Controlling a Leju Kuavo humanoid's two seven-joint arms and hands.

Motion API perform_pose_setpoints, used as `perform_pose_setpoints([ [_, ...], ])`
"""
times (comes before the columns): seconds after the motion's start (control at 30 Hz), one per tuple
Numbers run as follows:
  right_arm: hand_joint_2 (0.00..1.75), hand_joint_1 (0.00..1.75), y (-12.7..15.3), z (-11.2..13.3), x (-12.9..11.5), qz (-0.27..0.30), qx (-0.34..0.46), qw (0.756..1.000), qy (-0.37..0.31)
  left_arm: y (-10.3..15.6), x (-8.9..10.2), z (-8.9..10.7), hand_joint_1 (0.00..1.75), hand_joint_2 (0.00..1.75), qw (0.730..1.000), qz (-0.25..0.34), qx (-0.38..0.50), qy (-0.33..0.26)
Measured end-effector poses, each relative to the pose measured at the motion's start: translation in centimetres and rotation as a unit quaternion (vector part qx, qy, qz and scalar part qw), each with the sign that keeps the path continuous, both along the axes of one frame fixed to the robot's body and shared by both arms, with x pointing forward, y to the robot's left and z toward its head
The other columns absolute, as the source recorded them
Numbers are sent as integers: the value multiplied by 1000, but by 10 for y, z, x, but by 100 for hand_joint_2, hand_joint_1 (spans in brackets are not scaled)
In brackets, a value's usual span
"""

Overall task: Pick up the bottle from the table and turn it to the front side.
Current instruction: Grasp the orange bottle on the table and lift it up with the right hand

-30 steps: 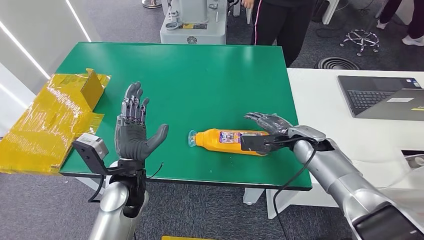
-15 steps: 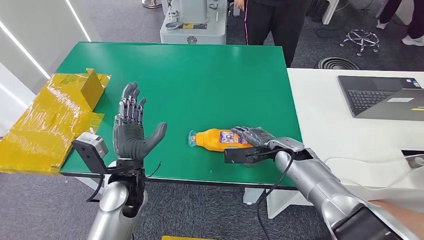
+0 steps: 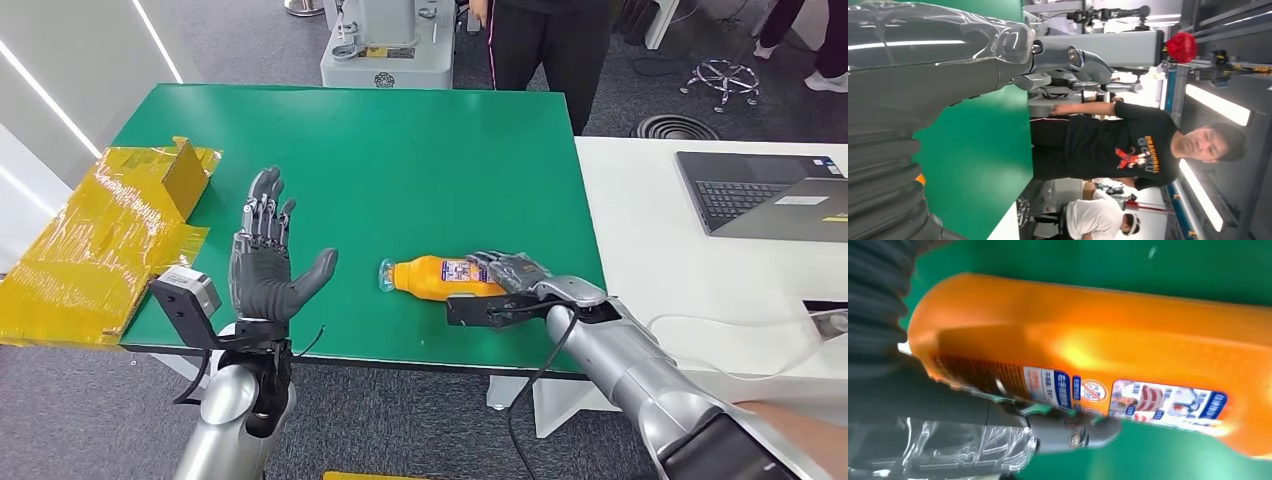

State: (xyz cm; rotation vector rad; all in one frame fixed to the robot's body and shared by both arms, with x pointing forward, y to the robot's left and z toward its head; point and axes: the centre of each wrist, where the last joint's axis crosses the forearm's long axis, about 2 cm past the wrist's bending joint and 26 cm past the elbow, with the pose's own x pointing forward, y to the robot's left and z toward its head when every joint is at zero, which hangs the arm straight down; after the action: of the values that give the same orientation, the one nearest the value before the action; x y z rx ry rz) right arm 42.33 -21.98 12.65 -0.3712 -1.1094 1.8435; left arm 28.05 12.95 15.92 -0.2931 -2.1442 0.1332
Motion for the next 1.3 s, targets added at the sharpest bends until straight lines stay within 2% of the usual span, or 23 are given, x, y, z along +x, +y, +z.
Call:
perform_pose_setpoints([
  [0.17,175,0,-4,1,2,-23,-40,999,-15,-1,0,-1,0,175,1000,-3,3,2],
  [0.43,175,2,-11,0,2,-30,-47,998,-20,-2,0,-2,0,175,1000,-4,5,5],
  [0.57,175,138,-11,-2,1,-29,-45,998,-24,-2,0,-3,0,175,1000,-5,7,8],
  [0.67,175,156,-12,-3,0,-26,-41,998,-27,-2,0,-4,0,175,1000,-6,8,11],
  [0.77,175,165,-12,-5,0,-23,-34,999,-31,-2,0,-5,0,175,1000,-7,8,12],
  [1.3,175,175,-17,-9,-3,-6,-9,999,-41,-3,1,-5,0,175,1000,-10,9,12],
])
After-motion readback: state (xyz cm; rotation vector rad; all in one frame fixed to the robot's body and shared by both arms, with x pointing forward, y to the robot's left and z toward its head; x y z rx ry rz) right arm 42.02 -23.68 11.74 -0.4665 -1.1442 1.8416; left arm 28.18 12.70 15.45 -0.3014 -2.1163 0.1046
